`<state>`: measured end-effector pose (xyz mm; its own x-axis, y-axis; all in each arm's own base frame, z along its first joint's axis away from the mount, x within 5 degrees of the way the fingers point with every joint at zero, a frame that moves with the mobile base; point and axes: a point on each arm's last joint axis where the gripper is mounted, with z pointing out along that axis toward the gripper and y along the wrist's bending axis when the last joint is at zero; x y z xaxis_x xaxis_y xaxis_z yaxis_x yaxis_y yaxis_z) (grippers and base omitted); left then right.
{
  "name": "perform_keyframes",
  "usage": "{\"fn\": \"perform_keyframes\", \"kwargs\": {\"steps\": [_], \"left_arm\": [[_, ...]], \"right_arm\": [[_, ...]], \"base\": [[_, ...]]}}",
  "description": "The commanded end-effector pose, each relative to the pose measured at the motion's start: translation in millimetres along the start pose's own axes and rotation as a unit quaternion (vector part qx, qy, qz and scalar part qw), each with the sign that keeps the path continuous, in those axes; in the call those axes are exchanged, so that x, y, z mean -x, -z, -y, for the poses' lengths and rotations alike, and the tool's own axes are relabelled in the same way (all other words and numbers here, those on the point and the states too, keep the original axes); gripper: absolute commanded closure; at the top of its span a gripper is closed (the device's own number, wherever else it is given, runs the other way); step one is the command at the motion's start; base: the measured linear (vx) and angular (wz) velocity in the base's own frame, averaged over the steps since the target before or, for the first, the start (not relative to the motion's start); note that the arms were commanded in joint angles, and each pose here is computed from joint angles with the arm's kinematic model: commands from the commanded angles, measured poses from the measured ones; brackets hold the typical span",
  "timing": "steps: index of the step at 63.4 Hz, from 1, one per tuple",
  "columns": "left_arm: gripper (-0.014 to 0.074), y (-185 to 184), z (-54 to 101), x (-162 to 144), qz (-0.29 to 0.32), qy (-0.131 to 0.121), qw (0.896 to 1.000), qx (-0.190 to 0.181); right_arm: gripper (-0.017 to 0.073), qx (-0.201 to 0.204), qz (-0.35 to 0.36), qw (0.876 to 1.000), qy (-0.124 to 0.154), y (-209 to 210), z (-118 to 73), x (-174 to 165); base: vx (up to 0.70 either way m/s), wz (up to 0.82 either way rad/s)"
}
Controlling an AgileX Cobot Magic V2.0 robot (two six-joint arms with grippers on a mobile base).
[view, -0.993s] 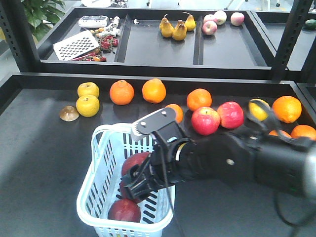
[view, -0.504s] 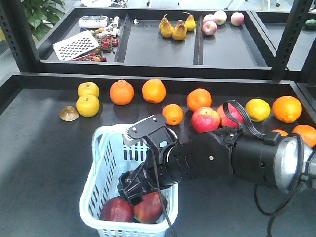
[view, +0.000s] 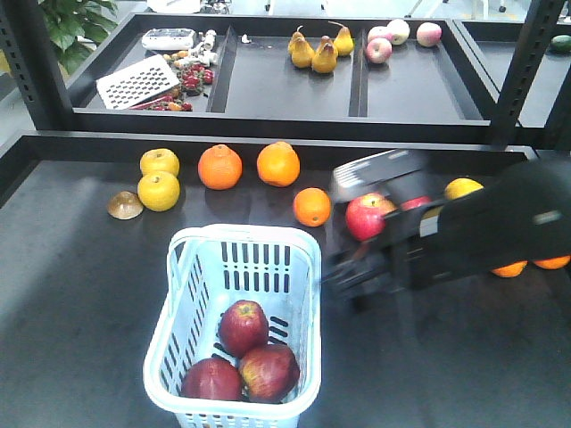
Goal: Pick three apples into basket with both arms
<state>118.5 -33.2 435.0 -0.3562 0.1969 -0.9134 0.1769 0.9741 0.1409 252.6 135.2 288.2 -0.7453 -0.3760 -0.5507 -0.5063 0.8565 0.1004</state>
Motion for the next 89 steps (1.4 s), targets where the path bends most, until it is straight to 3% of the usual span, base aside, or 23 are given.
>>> {"fn": "perform_keyframes", "kwargs": {"steps": [1,12,20,27,50,89], "left_arm": [[0.0006,6.9,-2.5,11.7,0.044,0.006,0.999,-0.002],[0.0006,6.9,-2.5,11.7,0.044,0.006,0.999,-0.002],[0.0006,6.9,-2.5,11.7,0.044,0.006,0.999,-0.002],[0.0006,6.9,-2.5,11.7,0.044,0.006,0.999,-0.002],[0.0006,6.9,-2.5,11.7,0.044,0.006,0.999,-0.002],[0.0009,6.9,-2.5,11.7,0.044,0.006,0.999,-0.002]], "right_arm": [[-0.0062,-0.057,0.036,0.997,-0.028,43.0,27.8,0.4],[-0.0036,-0.152,0.033,0.983,-0.1,95.5,71.0,-26.4],[-0.0028,-0.188,0.037,0.971,-0.143,127.1,80.4,-46.1],[-0.0024,-0.207,0.061,0.962,-0.167,152.0,75.4,-59.2],[-0.0025,-0.228,0.146,0.95,-0.154,198.5,45.6,-81.9],[-0.0002,-0.229,0.15,0.95,-0.152,200.8,43.9,-83.5]], "base": [[0.0,0.0],[0.0,0.0],[0.0,0.0],[0.0,0.0],[0.0,0.0],[0.0,0.0]]}}
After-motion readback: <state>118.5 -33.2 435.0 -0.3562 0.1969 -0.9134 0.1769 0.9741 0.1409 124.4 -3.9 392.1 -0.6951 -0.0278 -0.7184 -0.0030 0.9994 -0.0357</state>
